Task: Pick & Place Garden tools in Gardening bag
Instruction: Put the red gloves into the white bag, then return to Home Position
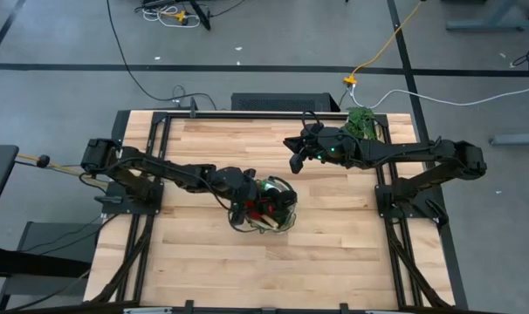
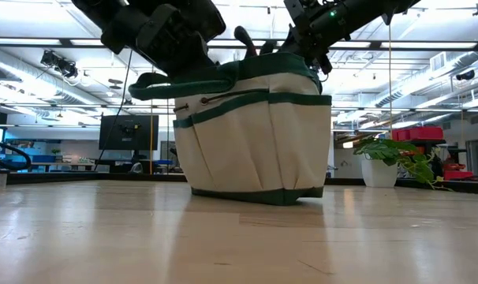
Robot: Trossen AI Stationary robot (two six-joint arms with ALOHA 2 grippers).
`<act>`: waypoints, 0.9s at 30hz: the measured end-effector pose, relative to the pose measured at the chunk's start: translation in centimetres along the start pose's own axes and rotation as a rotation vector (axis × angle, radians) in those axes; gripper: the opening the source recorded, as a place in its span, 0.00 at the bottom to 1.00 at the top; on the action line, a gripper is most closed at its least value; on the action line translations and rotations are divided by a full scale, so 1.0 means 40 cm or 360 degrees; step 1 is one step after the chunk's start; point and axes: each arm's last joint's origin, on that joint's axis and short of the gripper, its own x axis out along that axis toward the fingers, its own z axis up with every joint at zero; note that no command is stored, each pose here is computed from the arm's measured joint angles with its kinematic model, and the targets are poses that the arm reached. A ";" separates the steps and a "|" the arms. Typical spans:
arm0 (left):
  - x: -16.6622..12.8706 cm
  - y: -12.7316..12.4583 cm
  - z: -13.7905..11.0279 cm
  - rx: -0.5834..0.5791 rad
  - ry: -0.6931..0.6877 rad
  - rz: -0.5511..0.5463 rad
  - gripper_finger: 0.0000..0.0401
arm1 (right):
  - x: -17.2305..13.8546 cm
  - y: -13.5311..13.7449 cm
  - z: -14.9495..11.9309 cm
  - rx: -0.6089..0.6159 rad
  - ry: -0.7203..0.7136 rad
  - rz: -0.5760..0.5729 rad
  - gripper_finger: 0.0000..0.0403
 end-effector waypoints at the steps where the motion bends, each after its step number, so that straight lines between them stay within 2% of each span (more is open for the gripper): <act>1: 0.000 0.000 0.000 0.0000 0.0000 0.0000 0.51 | 0.000 0.000 0.000 -0.0001 0.0000 0.0000 0.12; 10: -0.013 0.001 0.015 0.0078 -0.0067 0.0020 0.51 | 0.000 0.000 -0.001 -0.0006 0.0009 -0.0002 0.12; 21: -0.085 0.000 0.072 0.0106 -0.0261 0.0049 0.51 | 0.000 0.000 0.001 -0.0034 -0.0009 0.0002 0.12; 27: -0.132 0.010 0.067 0.0111 -0.0146 0.0163 0.51 | -0.001 0.004 0.003 -0.0099 -0.0021 0.0012 0.12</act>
